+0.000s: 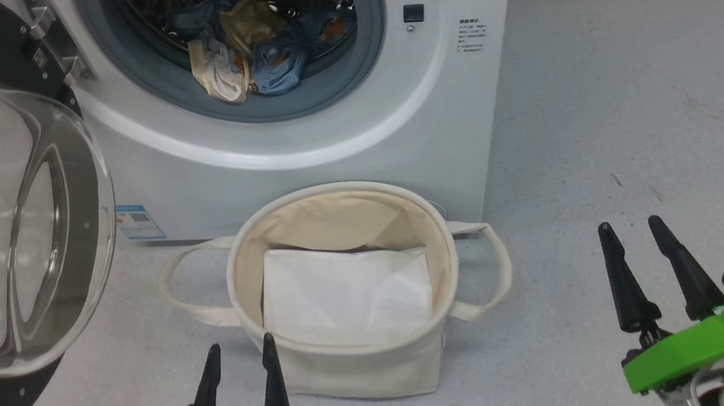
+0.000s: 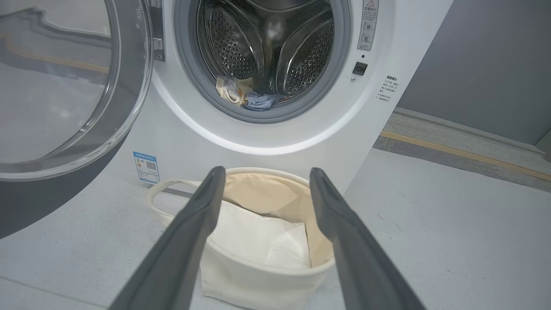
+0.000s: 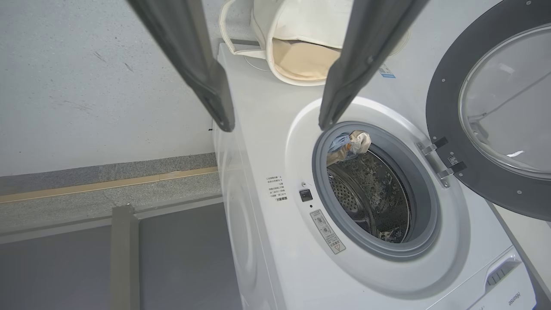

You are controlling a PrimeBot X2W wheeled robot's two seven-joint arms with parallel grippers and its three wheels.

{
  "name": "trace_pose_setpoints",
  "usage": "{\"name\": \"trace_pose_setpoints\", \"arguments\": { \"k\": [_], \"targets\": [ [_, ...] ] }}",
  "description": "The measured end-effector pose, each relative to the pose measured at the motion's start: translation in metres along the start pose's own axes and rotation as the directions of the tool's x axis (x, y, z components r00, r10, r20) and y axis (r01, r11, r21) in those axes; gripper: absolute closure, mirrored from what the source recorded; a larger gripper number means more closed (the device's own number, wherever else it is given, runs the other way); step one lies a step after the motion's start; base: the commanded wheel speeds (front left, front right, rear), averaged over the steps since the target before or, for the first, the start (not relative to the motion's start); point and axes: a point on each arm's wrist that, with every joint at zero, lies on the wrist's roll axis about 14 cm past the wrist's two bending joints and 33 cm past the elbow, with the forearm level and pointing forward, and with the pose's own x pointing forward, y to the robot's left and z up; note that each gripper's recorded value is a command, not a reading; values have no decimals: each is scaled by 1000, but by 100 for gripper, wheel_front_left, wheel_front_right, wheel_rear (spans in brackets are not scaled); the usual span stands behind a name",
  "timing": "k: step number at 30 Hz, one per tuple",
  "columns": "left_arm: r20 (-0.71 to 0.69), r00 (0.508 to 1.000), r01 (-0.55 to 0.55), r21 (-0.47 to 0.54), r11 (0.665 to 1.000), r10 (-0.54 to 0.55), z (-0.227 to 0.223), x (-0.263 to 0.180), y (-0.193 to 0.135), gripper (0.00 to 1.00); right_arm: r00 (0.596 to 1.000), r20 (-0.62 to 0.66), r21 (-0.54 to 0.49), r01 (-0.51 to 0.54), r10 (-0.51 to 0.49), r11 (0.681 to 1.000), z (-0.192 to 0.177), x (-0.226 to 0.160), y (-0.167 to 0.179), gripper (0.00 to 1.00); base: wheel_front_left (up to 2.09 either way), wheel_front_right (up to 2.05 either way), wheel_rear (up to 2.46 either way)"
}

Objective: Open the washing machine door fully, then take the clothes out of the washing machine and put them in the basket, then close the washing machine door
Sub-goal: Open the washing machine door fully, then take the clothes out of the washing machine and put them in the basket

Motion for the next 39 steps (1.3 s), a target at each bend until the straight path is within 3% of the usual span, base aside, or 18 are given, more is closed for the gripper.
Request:
{"name": "trace_pose_setpoints", "arguments": {
  "k": [20,30,39],
  "targets": [
    [-4,999,-36,36,999,36,-4,0,5,0,999,-31,-2,5,-5,1000,-10,0,-2,0,0,0,0],
    [-15,1000,18,58,998,-17,-8,-1,-5,0,999,-36,-2,5,-5,1000,-12,-1,-2,0,2,-1,-1],
    [-16,1000,20,59,998,-19,-9,0,-5,0,999,-47,2,-8,8,1000,-16,-1,3,0,108,-53,-55]
  ]
}}
